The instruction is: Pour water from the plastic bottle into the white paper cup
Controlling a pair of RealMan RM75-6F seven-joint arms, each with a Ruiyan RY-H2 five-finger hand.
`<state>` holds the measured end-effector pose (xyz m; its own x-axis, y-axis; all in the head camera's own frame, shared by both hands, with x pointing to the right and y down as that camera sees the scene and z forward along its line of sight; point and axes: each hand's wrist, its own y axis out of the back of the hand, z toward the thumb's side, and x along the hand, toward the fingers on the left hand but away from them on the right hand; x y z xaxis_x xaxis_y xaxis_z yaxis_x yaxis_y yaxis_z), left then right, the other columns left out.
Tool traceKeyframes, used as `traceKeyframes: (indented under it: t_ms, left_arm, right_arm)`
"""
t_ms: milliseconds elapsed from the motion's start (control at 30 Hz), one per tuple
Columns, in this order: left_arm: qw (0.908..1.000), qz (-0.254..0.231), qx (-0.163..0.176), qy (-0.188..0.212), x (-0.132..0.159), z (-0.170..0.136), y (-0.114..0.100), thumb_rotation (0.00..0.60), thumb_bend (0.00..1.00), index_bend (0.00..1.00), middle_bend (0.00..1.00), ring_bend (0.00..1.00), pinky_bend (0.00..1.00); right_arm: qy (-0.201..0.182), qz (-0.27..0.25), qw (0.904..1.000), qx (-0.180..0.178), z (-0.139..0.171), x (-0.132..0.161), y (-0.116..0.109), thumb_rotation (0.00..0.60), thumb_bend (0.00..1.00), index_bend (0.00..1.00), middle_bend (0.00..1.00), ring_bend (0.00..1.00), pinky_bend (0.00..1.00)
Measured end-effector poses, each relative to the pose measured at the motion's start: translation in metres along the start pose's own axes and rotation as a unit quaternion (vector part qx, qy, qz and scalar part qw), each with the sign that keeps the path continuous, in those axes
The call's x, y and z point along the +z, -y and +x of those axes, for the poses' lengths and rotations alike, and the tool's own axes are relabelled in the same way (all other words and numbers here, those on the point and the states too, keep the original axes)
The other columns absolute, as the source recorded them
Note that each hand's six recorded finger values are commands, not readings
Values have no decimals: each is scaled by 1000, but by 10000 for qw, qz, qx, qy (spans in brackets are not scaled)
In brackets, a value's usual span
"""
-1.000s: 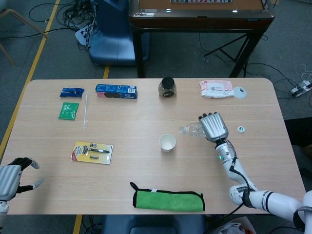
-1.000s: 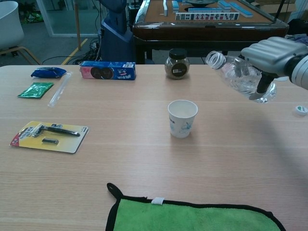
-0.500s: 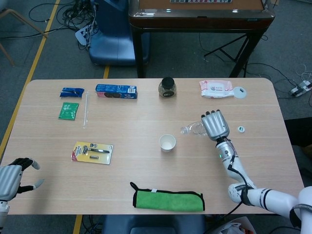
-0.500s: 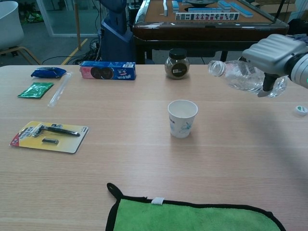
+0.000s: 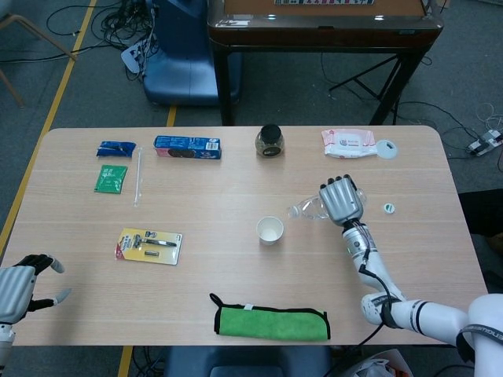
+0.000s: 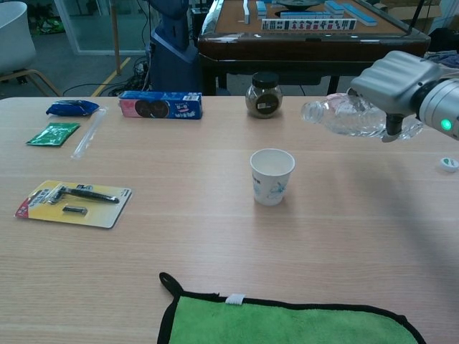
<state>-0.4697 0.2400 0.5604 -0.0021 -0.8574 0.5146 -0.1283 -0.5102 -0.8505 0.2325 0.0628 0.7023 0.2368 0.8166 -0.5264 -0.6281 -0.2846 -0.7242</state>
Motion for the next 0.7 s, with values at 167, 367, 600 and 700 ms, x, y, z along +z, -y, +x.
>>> traceKeyframes:
  t_ms: [167,367,600,700]
  left_arm:
    - [10000,0,-2,-4,0,0,0,600,141,500,433,344,552]
    - [10000,22,3,-25,-1,0,0,600,141,500,433,345,552]
    - [10000,35,-14,-35,-1,0,0,600,140,501,433,344,552]
    - [10000,43,-14,-36,-1,-1,0,600,140,500,433,344,552]
  right_arm:
    - [-15,157,9999,-23,-1,4,-3,600,166,598,600,514,566]
    - [25,488,9988,-9,-3,6,-2,600,165,598,600,514,565]
    - [28,664,9978,-2,-6,9,0,600,165,598,600,514,565]
    - [-2,726,9974,-35,-7,12,-2,600,165,598,600,514,565]
